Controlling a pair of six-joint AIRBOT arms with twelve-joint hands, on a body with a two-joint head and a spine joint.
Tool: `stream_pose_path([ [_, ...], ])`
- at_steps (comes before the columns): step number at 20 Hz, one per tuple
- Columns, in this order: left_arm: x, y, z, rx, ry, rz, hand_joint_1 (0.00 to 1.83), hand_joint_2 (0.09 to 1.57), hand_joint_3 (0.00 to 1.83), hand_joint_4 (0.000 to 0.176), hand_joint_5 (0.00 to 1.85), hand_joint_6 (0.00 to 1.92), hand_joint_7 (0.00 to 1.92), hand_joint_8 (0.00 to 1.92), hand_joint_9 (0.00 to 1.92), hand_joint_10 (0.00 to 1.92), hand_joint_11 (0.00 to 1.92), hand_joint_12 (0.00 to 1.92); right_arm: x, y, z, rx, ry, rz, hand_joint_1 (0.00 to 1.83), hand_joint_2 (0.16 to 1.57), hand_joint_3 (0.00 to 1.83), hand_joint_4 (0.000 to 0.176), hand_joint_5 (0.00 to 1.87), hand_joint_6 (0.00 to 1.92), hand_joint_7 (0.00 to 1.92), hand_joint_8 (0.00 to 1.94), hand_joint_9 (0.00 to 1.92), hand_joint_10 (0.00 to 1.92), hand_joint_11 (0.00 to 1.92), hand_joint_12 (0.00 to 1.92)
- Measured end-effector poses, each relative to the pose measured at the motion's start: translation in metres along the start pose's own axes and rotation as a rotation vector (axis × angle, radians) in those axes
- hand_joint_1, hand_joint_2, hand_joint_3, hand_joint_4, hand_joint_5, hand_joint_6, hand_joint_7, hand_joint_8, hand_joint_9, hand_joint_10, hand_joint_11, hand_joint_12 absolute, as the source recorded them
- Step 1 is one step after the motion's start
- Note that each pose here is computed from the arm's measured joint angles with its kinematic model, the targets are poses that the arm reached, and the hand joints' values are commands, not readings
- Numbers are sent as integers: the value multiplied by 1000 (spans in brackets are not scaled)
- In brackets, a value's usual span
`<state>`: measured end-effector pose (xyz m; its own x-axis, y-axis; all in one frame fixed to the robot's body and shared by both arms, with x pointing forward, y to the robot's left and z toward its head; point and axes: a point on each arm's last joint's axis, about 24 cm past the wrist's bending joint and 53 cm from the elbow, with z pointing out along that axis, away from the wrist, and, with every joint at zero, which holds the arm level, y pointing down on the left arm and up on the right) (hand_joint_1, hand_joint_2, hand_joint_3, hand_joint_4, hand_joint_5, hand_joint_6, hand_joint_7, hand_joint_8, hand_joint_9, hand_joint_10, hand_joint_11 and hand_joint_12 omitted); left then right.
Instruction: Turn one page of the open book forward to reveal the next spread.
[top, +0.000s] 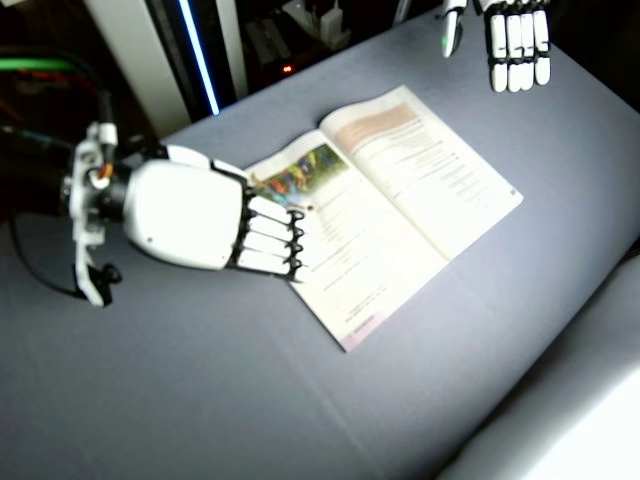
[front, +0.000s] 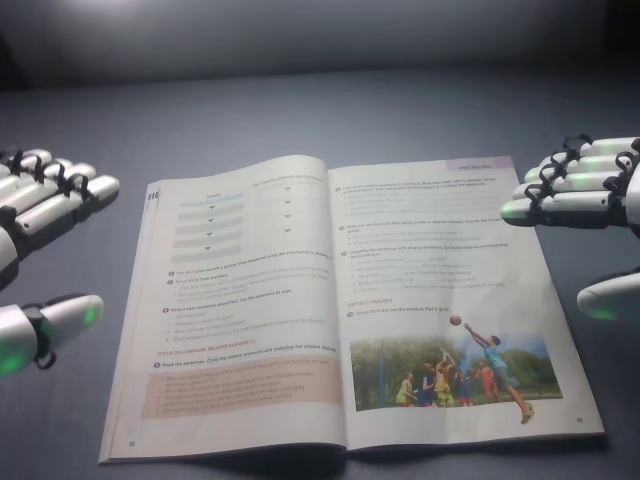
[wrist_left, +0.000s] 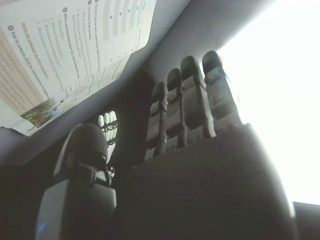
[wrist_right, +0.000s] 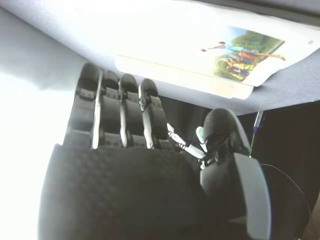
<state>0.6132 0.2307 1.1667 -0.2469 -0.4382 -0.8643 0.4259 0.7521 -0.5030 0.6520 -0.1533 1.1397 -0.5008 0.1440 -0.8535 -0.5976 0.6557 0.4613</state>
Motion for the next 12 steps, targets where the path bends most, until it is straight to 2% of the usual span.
stream_pose_path([
  [4, -1, -1, 1, 3, -4, -2, 0, 1355, 25, 0, 0, 0, 0, 0, 0, 0, 0, 0, 5, -2, 1, 4, 23, -15, 0, 1278, 2, 0, 104, 4, 141, 7, 98, 8, 55, 186],
  [10, -1, -1, 1, 2, -5, -3, 0, 1354, 16, 0, 0, 0, 0, 0, 0, 0, 0, 0, 27, -2, 6, 9, 98, -56, 0, 1259, 0, 0, 76, 0, 89, 0, 36, 0, 23, 156],
  [12, 0, -1, 1, 2, -5, -7, 0, 1355, 14, 0, 0, 0, 0, 0, 0, 0, 0, 0, 31, -6, 7, 29, 115, -73, 0, 1246, 0, 0, 93, 6, 109, 8, 62, 10, 100, 186],
])
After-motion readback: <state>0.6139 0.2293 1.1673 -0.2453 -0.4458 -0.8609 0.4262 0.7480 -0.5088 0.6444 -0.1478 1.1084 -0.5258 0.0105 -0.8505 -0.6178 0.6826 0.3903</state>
